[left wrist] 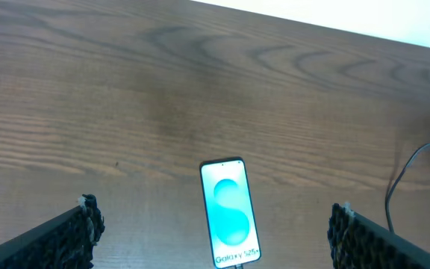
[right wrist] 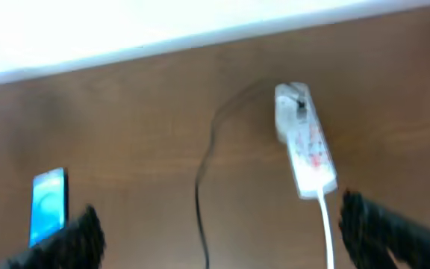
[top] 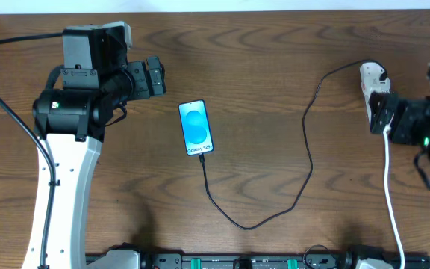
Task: Plug charger to phone and switch on socket
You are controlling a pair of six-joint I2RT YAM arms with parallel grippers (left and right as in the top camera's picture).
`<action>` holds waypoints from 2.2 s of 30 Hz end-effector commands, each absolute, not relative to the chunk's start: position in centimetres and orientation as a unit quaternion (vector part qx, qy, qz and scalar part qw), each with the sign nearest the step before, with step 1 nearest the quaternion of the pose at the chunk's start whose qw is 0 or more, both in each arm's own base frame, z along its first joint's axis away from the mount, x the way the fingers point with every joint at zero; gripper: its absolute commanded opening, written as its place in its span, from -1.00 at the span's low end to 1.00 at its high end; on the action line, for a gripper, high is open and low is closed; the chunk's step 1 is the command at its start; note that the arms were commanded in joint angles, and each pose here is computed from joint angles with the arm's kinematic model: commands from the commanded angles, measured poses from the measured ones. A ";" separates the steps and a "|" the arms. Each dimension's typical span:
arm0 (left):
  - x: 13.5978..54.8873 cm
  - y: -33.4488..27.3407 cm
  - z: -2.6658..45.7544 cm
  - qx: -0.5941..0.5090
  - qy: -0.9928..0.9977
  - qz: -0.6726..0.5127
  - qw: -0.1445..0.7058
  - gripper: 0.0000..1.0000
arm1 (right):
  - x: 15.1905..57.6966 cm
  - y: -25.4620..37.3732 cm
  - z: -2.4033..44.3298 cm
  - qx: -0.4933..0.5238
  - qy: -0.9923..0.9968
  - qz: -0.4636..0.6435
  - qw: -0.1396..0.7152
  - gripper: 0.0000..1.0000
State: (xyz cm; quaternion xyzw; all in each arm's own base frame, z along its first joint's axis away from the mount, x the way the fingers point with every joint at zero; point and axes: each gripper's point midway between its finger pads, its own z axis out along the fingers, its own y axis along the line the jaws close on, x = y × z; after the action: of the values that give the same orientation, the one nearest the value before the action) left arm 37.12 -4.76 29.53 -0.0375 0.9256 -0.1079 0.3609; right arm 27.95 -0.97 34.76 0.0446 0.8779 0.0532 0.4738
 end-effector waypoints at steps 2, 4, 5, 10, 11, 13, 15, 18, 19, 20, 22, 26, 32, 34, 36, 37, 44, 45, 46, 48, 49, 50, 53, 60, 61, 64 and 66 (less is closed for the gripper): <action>37.0 -4.5 30.0 -0.040 0.923 -0.104 0.367 0.96 | 26.4 -0.7 33.2 0.021 0.843 0.035 0.537 0.99; 37.0 -4.5 30.0 -0.040 0.923 -0.104 0.367 0.96 | 25.7 -0.6 32.3 0.018 0.825 0.032 0.564 0.99; 37.0 -4.5 30.0 -0.040 0.923 -0.104 0.367 0.96 | 25.3 -0.6 31.8 0.016 0.818 0.032 0.574 0.98; 37.0 -4.5 30.0 -0.040 0.923 -0.104 0.367 0.96 | 24.0 -0.3 28.5 0.009 0.782 0.028 0.623 0.99; 37.0 -4.5 30.0 -0.040 0.923 -0.104 0.367 0.96 | 23.8 -0.3 27.7 0.007 0.775 0.028 0.631 0.98; 37.0 -4.5 30.0 -0.040 0.923 -0.104 0.368 0.96 | 23.7 0.0 26.4 0.001 0.762 0.031 0.646 0.99; 37.0 -4.5 30.0 -0.040 0.923 -0.104 0.367 0.96 | 23.6 0.3 25.1 -0.007 0.750 0.036 0.661 0.99; 37.0 -4.5 30.0 -0.040 0.923 -0.104 0.367 0.96 | 23.7 0.6 23.6 -0.015 0.734 0.043 0.678 0.98; 37.0 -4.5 30.0 -0.040 0.923 -0.104 0.367 0.96 | 23.7 0.8 23.0 -0.018 0.727 0.045 0.684 0.99; 37.0 -4.5 30.0 -0.040 0.923 -0.104 0.367 0.96 | 23.8 1.0 22.5 -0.021 0.724 0.047 0.688 0.98; 37.0 -4.5 30.0 -0.040 0.923 -0.104 0.367 0.96 | 23.8 1.3 21.6 -0.027 0.717 0.051 0.695 0.98; 37.0 -4.5 30.0 -0.040 0.923 -0.104 0.367 0.96 | 23.9 1.8 19.6 -0.036 0.711 0.058 0.700 0.99; 37.0 -4.5 30.0 -0.040 0.923 -0.104 0.367 0.96 | 24.3 2.1 16.8 -0.037 0.723 0.064 0.687 0.98; 37.0 -4.5 30.0 -0.040 0.923 -0.104 0.367 0.96 | 24.4 2.1 16.0 -0.033 0.727 0.069 0.683 0.99; 37.0 -4.5 30.0 -0.040 0.923 -0.104 0.367 0.96 | 24.5 2.1 16.1 -0.033 0.726 0.068 0.684 0.98; 37.0 -4.5 30.0 -0.040 0.923 -0.104 0.367 0.96 | 24.5 2.0 16.1 -0.033 0.726 0.068 0.684 0.99; 37.0 -4.5 30.0 -0.040 0.923 -0.104 0.367 0.96 | 24.5 2.0 16.1 -0.033 0.725 0.068 0.684 0.98; 37.0 -4.5 30.0 -0.040 0.923 -0.104 0.367 0.96 | 24.5 2.0 16.1 -0.032 0.726 0.068 0.684 0.99; 37.0 -4.5 30.0 -0.040 0.923 -0.104 0.367 0.96 | 24.5 2.0 16.1 -0.032 0.726 0.068 0.684 0.98; 37.0 -4.5 30.0 -0.040 0.923 -0.104 0.367 0.96 | 24.5 2.0 16.1 -0.032 0.725 0.068 0.684 0.99; 37.0 -4.5 30.0 -0.040 0.923 -0.104 0.367 0.96 | 24.5 2.0 16.1 -0.032 0.725 0.068 0.684 0.99; 37.0 -4.5 30.0 -0.040 0.923 -0.104 0.367 0.96 | 24.5 2.0 16.1 -0.032 0.725 0.068 0.684 0.98; 37.0 -4.5 30.0 -0.040 0.923 -0.104 0.367 0.96 | 24.5 2.0 16.1 -0.032 0.725 0.068 0.684 0.98; 37.0 -4.5 30.0 -0.040 0.923 -0.104 0.367 0.96 | 24.5 2.0 16.1 -0.033 0.725 0.068 0.684 0.99; 37.0 -4.5 30.0 -0.040 0.923 -0.104 0.367 0.96 | 24.5 2.0 16.1 -0.032 0.725 0.068 0.684 0.98; 37.0 -4.5 30.0 -0.040 0.923 -0.104 0.367 0.96 | 24.5 2.0 16.1 -0.032 0.725 0.068 0.684 0.98; 37.0 -4.5 30.0 -0.040 0.923 -0.104 0.367 0.96 | 24.5 2.0 16.1 -0.032 0.725 0.068 0.684 0.98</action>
State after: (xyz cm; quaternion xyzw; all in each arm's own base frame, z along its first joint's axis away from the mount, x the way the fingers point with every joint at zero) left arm 37.14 -4.75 29.53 -0.0376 0.9255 -0.1077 0.3611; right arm 24.50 1.80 16.14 -0.0303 0.7277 0.0621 0.6825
